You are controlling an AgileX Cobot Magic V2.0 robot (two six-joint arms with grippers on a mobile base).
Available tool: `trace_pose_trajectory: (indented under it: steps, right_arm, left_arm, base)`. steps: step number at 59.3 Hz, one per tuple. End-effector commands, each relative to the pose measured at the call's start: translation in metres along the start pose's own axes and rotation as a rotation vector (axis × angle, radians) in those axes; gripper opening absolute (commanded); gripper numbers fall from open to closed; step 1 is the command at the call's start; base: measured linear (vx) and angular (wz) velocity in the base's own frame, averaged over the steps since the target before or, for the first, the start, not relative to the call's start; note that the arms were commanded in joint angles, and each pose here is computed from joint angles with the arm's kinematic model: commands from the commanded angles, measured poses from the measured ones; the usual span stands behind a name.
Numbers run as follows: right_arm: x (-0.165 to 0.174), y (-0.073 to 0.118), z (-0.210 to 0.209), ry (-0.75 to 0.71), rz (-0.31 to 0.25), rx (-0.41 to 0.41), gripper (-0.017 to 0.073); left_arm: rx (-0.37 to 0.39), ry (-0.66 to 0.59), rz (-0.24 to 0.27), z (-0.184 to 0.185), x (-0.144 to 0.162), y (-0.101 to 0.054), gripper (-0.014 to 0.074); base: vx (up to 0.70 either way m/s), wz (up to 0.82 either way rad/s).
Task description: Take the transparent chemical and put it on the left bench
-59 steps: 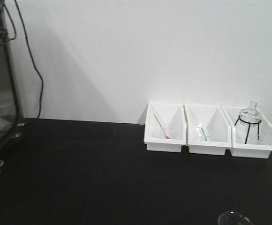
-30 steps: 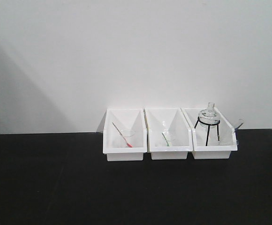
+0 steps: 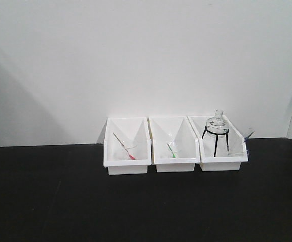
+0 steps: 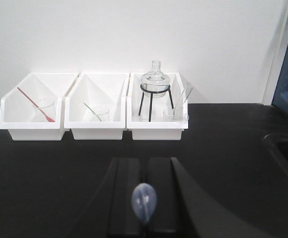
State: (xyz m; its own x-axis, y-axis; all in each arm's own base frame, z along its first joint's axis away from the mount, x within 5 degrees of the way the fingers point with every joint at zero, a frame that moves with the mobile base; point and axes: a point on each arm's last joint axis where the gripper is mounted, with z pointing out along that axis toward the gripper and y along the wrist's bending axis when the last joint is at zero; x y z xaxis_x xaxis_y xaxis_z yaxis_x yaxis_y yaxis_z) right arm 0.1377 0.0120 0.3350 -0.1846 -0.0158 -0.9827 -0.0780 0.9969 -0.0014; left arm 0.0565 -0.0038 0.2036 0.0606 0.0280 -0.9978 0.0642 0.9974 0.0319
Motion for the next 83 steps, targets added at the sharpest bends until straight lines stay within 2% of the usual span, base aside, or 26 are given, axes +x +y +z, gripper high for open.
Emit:
trace_pose_trajectory:
  steps: [1,4,11,15,19,24,26,30,33,38,44,64,73,83]
  right_arm:
    - [-0.02,0.0,-0.004,-0.129,-0.005,-0.006,-0.0003]
    - [-0.02,0.001,-0.004,-0.132,0.026,-0.011,-0.0003]
    - [-0.026,0.002,-0.001,-0.194,0.165,-0.038,-0.0002]
    - [-0.027,0.002,0.009,-0.21,0.225,-0.043,-0.0001]
    - [-0.023,0.003,0.024,-0.175,0.241,-0.043,-0.0001]
    - [-0.011,0.014,0.046,-0.087,0.22,-0.087,-0.0001]
    - [-0.007,0.022,0.054,-0.057,0.188,-0.124,-0.0001]
    - [0.001,0.044,0.068,-0.038,0.081,-0.216,-0.0001]
    - [0.004,0.056,0.073,-0.041,0.037,-0.267,0.0]
    - [0.014,0.074,0.084,-0.006,0.027,-0.327,0.0]
    - [0.026,0.083,0.092,0.058,0.005,-0.352,0.0]
    - [0.052,0.088,0.11,0.199,-0.035,-0.342,0.0018]
    - [0.059,0.09,0.117,0.22,-0.039,-0.34,0.0119]
    - [0.061,0.091,0.119,0.221,-0.039,-0.34,0.0341]
  left_arm:
    - [-0.002,-0.081,-0.009,-0.001,-0.003,0.0,-0.0003]
    - [-0.002,-0.081,-0.009,-0.001,-0.003,0.0,-0.0003]
    - [-0.002,-0.081,-0.009,-0.001,-0.003,0.0,-0.0003]
    - [-0.002,-0.081,-0.009,-0.001,-0.003,0.0,-0.0003]
    - [-0.002,-0.081,-0.009,-0.001,-0.003,0.0,-0.0003]
    - [-0.002,-0.081,-0.009,-0.001,-0.003,0.0,-0.0003]
    - [-0.002,-0.081,-0.009,-0.001,-0.003,0.0,-0.0003]
    - [-0.002,-0.081,-0.009,-0.001,-0.003,0.0,-0.0003]
    - [-0.002,-0.081,-0.009,-0.001,-0.003,0.0,-0.0003]
    - [-0.002,-0.081,-0.009,-0.001,-0.003,0.0,-0.0003]
    - [-0.002,-0.081,-0.009,-0.001,-0.003,0.0,-0.0003]
    - [-0.002,-0.081,-0.009,-0.001,-0.003,0.0,-0.0003]
    - [-0.002,-0.081,-0.009,-0.001,-0.003,0.0,-0.0003]
    - [-0.002,-0.081,-0.009,-0.001,-0.003,0.0,-0.0003]
  base:
    - [0.0,0.02]
    - [0.0,0.01]
    - [0.0,0.0]
    - [0.0,0.0]
    - [0.0,0.0]
    - [0.0,0.0]
    - [0.0,0.0]
    - [0.0,0.0]
    - [0.0,0.0]
    - [0.0,0.0]
    - [0.0,0.0]
    - [0.0,0.0]
    - [0.0,0.0]
    - [0.0,0.0]
